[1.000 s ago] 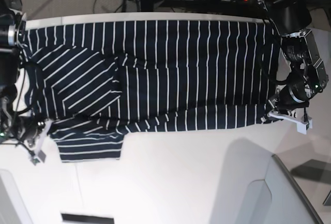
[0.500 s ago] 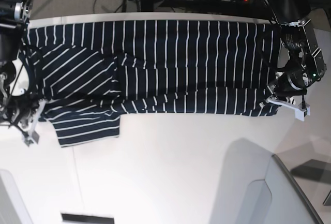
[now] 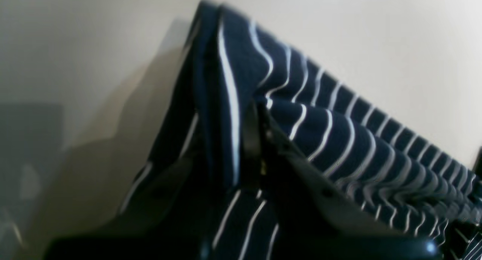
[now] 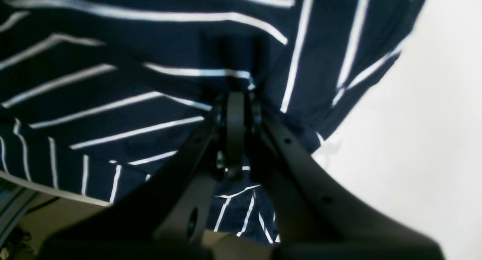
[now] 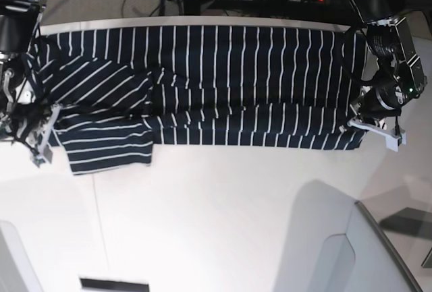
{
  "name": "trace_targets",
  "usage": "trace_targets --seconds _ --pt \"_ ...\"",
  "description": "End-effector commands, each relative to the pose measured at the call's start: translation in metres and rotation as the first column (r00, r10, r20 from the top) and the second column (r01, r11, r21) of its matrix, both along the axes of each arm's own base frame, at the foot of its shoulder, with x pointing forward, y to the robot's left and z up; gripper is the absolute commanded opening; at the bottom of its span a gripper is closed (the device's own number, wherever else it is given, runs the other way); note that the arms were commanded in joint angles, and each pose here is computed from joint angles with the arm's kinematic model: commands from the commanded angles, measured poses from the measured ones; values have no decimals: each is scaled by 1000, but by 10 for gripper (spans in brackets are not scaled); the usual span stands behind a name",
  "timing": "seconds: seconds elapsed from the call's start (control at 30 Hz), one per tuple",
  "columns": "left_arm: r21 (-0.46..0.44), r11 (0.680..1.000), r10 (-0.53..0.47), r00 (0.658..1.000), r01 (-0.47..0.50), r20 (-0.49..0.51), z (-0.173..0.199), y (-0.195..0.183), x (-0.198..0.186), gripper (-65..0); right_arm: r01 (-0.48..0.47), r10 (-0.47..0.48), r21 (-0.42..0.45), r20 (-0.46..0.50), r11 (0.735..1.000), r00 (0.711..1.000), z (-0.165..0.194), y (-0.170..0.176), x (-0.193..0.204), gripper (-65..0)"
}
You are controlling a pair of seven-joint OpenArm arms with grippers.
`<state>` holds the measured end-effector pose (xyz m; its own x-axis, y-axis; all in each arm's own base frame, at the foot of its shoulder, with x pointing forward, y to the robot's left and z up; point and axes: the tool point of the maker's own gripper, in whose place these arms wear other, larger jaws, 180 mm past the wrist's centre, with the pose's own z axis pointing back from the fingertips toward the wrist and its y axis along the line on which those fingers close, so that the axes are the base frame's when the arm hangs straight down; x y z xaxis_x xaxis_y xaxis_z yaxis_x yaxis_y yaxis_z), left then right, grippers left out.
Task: Layout the t-shirt on the table in an organized manner, then fold the t-shirt properly
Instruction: 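Lift the shirt's lower half with both grippers and fold it over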
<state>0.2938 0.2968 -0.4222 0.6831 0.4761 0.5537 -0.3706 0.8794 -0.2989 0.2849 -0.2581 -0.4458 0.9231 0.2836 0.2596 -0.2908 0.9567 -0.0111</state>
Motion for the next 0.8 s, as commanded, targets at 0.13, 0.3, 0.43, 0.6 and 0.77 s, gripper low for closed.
trace_targets --seconds 0.13,0.3,0.43,0.6,0.77 --pt "42 999 -3 999 1 35 14 14 5 -650 -3 4 -26 46 1000 999 12 -9 4 -650" --pt "34 999 -1 1000 1 10 5 12 -4 -650 -4 4 -22 32 1000 999 6 -8 -3 -650" --pt "30 1000 -1 1000 1 -3 1 10 -7 -650 -7 8 -18 39 1000 999 4 -6 -4 -650" --pt "99 995 11 1000 -9 -25 -14 16 -16 -650 -6 6 -16 36 1000 999 3 -6 -5 -650" --pt "127 992 -15 998 22 -55 -31 8 -17 -650 16 -15 2 -17 1000 1000 -11 -7 -15 -642"
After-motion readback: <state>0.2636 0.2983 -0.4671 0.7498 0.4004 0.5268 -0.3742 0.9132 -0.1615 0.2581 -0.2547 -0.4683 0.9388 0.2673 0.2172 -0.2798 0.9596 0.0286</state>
